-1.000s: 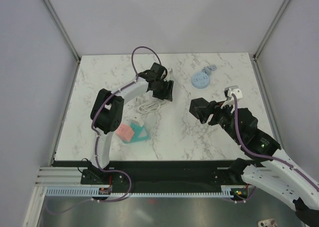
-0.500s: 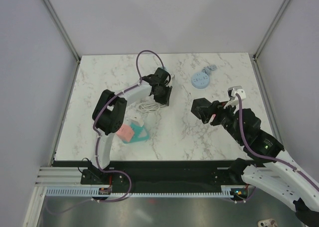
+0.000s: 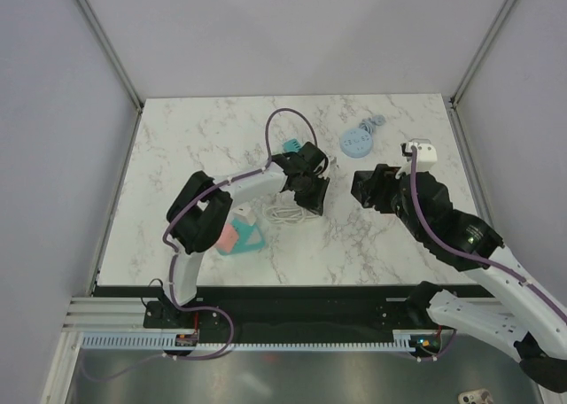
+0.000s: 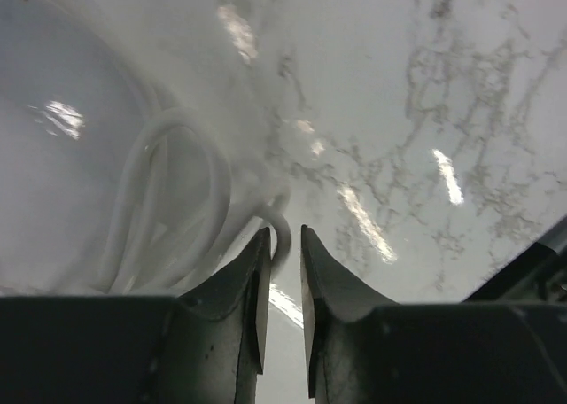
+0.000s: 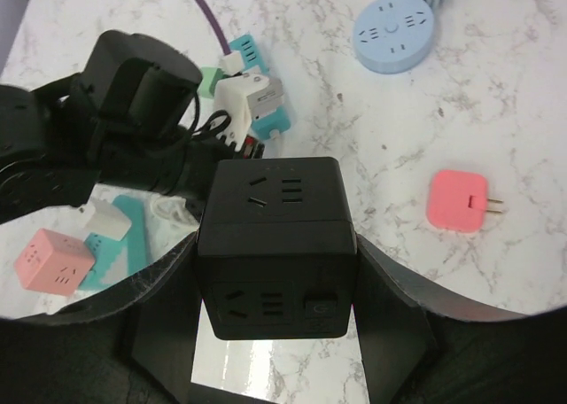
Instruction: Insert the plug
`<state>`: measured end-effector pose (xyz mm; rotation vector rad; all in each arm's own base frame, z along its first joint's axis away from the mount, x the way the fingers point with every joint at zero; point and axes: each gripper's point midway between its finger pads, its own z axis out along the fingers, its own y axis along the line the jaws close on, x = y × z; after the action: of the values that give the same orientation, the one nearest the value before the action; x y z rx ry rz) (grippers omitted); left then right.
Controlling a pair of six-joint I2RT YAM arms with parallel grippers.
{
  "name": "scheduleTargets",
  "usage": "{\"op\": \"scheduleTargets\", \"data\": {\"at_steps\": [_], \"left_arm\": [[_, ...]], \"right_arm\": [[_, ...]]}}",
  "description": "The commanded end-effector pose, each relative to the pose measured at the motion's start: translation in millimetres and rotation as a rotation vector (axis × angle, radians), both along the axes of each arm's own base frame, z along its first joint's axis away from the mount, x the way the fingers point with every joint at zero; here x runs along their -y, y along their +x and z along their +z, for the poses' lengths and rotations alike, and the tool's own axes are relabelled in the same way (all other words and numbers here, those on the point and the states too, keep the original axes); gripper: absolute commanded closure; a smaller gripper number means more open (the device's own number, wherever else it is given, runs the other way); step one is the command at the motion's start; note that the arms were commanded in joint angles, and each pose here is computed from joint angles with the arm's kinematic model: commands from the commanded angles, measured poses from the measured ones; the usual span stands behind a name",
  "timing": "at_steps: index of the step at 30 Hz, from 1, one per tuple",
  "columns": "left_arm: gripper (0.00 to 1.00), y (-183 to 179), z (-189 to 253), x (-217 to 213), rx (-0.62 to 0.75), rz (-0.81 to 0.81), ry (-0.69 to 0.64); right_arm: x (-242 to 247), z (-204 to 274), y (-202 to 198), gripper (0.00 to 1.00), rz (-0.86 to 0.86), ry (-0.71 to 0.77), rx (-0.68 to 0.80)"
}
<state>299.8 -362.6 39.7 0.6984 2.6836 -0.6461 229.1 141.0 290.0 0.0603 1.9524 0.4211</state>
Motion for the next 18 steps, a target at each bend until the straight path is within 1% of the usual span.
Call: {"op": "scheduleTargets", "data": {"at_steps": [1, 6, 10, 11, 13, 14, 15, 16, 17, 18], "left_arm": [[0.73, -18, 57, 28, -0.007, 0.011, -0.168], [0.67, -29, 84, 44, -0.036, 0.003, -0.288], [0.40, -34, 98, 47, -0.052, 0.009, -0.333], [0.39, -33, 102, 47, -0.045, 0.014, -0.338], [0.37, -29, 111, 44, -0.025, 0.028, -0.349], [0.36, -23, 122, 38, -0.014, 0.050, -0.367], [0.36, -18, 127, 33, -0.007, 0.070, -0.376], [0.35, -12, 132, 27, 0.001, 0.091, -0.384], [0.34, 3, 144, 12, 0.018, 0.145, -0.403], [0.33, 10, 145, 2, 0.019, 0.169, -0.405]], "right_arm": [[21, 23, 2, 1.00, -0.113, -0.013, 0.009], [19, 47, 7, 1.00, -0.111, -0.030, 0.021], [10, 54, 14, 1.00, -0.096, -0.065, 0.002], [5, 49, 19, 1.00, -0.088, -0.085, -0.017], [-2, 56, 24, 1.00, -0.068, -0.101, -0.019], [-12, 51, 31, 1.00, -0.051, -0.122, -0.042], [-15, 60, 34, 1.00, -0.040, -0.116, -0.040], [-25, 53, 43, 1.00, -0.020, -0.155, -0.068], [-33, 54, 45, 1.00, 0.012, -0.158, -0.078], [-38, 65, 50, 1.00, 0.034, -0.153, -0.066]]}}
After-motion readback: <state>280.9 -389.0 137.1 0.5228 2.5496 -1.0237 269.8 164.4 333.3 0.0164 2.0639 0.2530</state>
